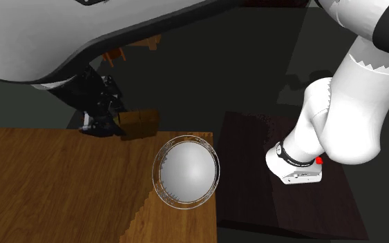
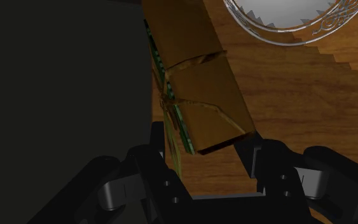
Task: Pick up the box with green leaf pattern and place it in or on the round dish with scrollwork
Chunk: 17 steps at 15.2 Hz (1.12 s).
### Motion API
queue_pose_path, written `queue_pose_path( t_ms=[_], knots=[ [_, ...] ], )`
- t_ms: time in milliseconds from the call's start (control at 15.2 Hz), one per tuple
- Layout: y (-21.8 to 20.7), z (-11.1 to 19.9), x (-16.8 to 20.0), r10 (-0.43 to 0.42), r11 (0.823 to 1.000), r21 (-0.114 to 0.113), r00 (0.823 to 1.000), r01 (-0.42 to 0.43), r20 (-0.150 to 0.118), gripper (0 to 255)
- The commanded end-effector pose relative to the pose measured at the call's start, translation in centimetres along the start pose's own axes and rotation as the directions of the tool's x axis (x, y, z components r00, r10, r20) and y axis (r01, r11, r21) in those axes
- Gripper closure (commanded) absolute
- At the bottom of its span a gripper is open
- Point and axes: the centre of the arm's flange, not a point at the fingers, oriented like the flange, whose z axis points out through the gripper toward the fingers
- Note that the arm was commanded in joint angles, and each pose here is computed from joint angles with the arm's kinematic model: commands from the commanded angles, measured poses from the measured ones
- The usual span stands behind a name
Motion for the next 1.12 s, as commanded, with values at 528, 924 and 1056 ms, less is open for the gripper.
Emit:
queue_pose_path(
  t_ms=[528, 924, 1056],
  knots=[
    [0.2, -5.2, -1.2, 0.000, 1.000, 0.000, 1.000, 0.000, 0.000, 255],
    [-1.2, -7.0, -3.8, 0.000, 1.000, 0.000, 1.000, 0.000, 0.000, 255],
    [-2.6, -6.8, -5.9, 0.000, 1.000, 0.000, 1.000, 0.000, 0.000, 255]
  ],
)
